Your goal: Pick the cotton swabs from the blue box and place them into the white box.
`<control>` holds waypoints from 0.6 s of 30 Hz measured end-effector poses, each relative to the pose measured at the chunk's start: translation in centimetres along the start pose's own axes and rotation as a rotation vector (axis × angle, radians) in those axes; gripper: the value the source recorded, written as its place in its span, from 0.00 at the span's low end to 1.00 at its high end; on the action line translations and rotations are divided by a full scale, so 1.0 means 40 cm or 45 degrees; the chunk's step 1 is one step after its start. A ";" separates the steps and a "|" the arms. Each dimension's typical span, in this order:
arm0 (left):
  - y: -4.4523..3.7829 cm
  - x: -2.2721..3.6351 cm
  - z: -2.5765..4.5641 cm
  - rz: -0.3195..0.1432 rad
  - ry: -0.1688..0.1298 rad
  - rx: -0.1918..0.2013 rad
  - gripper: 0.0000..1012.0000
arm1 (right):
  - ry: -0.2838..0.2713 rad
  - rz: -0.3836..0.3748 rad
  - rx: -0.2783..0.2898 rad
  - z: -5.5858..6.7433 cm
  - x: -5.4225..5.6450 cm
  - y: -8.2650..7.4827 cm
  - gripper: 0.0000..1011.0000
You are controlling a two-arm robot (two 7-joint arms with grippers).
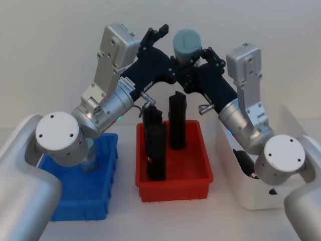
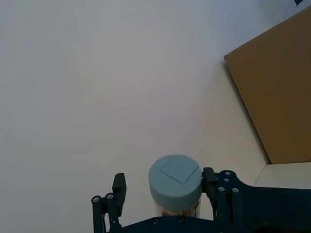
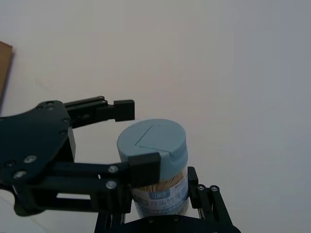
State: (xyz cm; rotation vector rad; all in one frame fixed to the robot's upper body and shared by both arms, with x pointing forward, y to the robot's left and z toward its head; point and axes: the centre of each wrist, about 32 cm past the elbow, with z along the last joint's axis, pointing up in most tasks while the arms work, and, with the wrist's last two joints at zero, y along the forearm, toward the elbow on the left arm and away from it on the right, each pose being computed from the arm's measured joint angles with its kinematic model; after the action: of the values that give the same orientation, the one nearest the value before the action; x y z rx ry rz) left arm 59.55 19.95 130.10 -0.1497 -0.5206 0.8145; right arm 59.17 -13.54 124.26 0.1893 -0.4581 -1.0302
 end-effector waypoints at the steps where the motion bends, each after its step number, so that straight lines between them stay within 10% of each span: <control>1: 0.000 0.000 0.000 0.000 0.000 0.000 0.99 | -0.002 -0.007 -0.005 -0.002 0.001 -0.003 0.64; 18: 0.000 0.000 0.000 0.001 0.000 0.000 0.99 | -0.028 -0.258 -0.158 -0.050 0.017 -0.085 0.64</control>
State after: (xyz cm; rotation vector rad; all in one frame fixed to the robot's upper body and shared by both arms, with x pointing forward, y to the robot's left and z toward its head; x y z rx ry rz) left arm 59.55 19.97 130.11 -0.1501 -0.5206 0.8151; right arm 57.72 -15.96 121.43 0.1152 -0.3993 -1.2565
